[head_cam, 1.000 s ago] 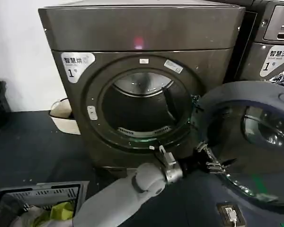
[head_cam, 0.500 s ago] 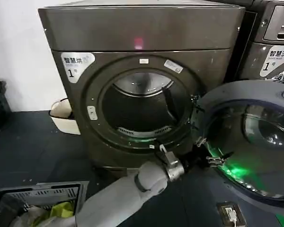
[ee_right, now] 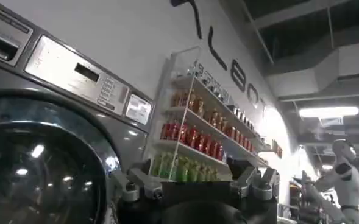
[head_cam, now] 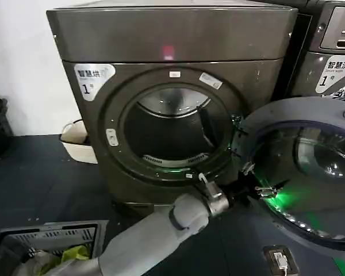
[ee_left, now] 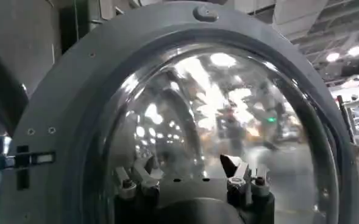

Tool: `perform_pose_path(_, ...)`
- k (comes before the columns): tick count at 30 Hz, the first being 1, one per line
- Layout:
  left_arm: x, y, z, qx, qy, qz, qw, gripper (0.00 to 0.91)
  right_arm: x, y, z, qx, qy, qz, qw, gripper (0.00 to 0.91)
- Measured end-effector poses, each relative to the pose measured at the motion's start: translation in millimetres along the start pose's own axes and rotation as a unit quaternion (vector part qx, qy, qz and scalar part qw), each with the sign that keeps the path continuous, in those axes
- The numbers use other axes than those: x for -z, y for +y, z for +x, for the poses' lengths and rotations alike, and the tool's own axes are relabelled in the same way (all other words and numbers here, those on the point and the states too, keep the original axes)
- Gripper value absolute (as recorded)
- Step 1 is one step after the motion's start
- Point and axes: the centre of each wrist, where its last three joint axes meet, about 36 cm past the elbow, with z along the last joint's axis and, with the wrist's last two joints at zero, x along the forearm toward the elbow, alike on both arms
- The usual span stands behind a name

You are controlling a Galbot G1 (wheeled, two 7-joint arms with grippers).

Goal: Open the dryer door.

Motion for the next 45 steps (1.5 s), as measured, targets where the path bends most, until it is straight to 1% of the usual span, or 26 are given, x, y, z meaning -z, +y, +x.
perform_pose_path(7,-4,-3,-14,0.007,-0.002,-0.008,1.000,0.907,1,-3,0,-0.002,0.000,0.003,1.000,0.907)
perform_pose_path(13,-12,-1,-19,0.017,-0.003,-0.028,0.999,0.907,1,-1,0,0.001,-0.002,0.001,1.000,0.907)
perform_pose_path(19,-10,5,-16,0.024,-0.009,-0.033,0.999,0.907,-1,0,1,0.001,0.000,-0.001,1.000,0.907)
perform_pose_path(22,-8,7,-8,0.022,-0.028,-0.028,0.999,0.907,0,-1,0,0.001,-0.001,-0.001,1.000,0.907)
perform_pose_path(28,-9,19,26,0.017,-0.045,-0.038,0.998,0.907,-3,4,-3,0.004,-0.002,-0.008,1.000,0.907)
perform_pose_path(33,-10,28,61,0.025,-0.032,-0.044,0.998,0.907,-2,7,-5,0.006,-0.007,-0.011,1.000,0.907)
perform_pose_path(36,-4,32,84,0.028,-0.032,-0.042,0.998,0.907,2,7,-8,0.005,-0.014,-0.009,1.000,0.907)
perform_pose_path(39,6,35,111,0.034,-0.005,-0.044,0.998,0.907,6,7,-8,-0.005,-0.010,-0.005,1.000,0.907)
perform_pose_path(42,22,40,143,0.041,0.041,-0.050,0.997,0.907,13,6,-8,-0.014,-0.016,0.019,1.000,0.907)
perform_pose_path(45,42,47,181,0.038,0.080,-0.064,0.994,0.907,19,3,-7,-0.022,-0.027,0.038,0.999,0.907)
